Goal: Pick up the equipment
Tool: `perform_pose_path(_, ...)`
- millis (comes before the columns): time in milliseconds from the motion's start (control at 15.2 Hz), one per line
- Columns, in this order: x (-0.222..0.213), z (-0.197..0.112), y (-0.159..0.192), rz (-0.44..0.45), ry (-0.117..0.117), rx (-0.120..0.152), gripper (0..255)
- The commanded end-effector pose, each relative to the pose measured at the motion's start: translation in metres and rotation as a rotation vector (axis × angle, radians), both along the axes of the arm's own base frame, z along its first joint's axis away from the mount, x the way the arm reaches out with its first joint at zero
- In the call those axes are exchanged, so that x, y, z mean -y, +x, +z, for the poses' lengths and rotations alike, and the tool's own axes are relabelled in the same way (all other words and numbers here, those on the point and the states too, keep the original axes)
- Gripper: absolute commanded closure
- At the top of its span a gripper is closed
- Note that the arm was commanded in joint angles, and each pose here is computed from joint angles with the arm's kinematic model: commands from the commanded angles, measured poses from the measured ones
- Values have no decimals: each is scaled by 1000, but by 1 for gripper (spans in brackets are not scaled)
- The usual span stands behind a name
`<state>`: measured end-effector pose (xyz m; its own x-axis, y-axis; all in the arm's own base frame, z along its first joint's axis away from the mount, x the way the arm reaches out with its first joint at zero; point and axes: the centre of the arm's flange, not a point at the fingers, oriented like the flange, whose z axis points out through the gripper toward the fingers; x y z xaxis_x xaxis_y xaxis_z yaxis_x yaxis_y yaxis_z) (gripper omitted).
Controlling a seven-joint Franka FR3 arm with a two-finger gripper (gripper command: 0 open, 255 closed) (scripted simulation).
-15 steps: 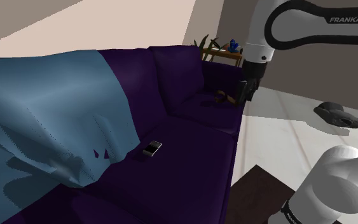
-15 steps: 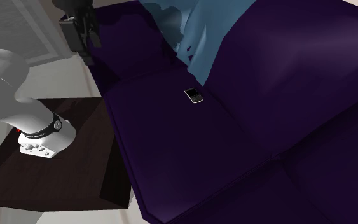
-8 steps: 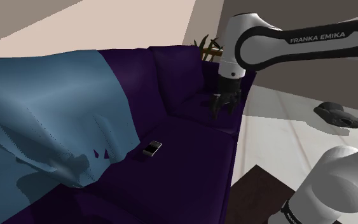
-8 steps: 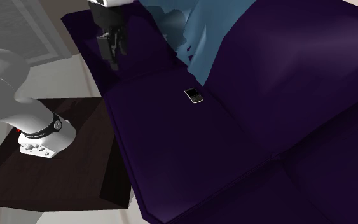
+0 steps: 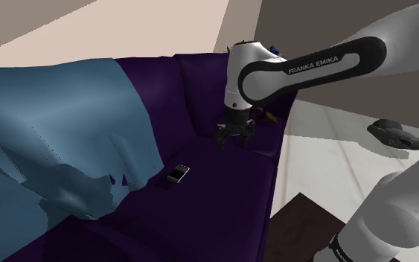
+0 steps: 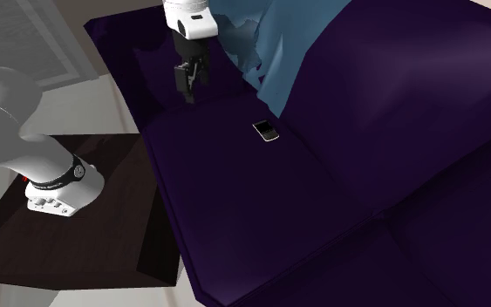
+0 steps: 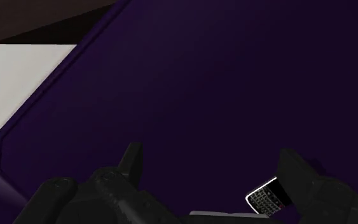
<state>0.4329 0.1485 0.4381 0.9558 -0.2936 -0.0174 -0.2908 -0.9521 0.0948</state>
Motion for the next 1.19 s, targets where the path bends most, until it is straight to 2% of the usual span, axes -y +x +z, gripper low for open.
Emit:
perform_pose_path(0, -9, -20, 17, -58, 0, 3, 0)
perform_pose_path(594, -47, -98, 98, -298, -7, 14, 0)
perform_pose_path(1122, -64, -167, 177, -511, -13, 23, 0)
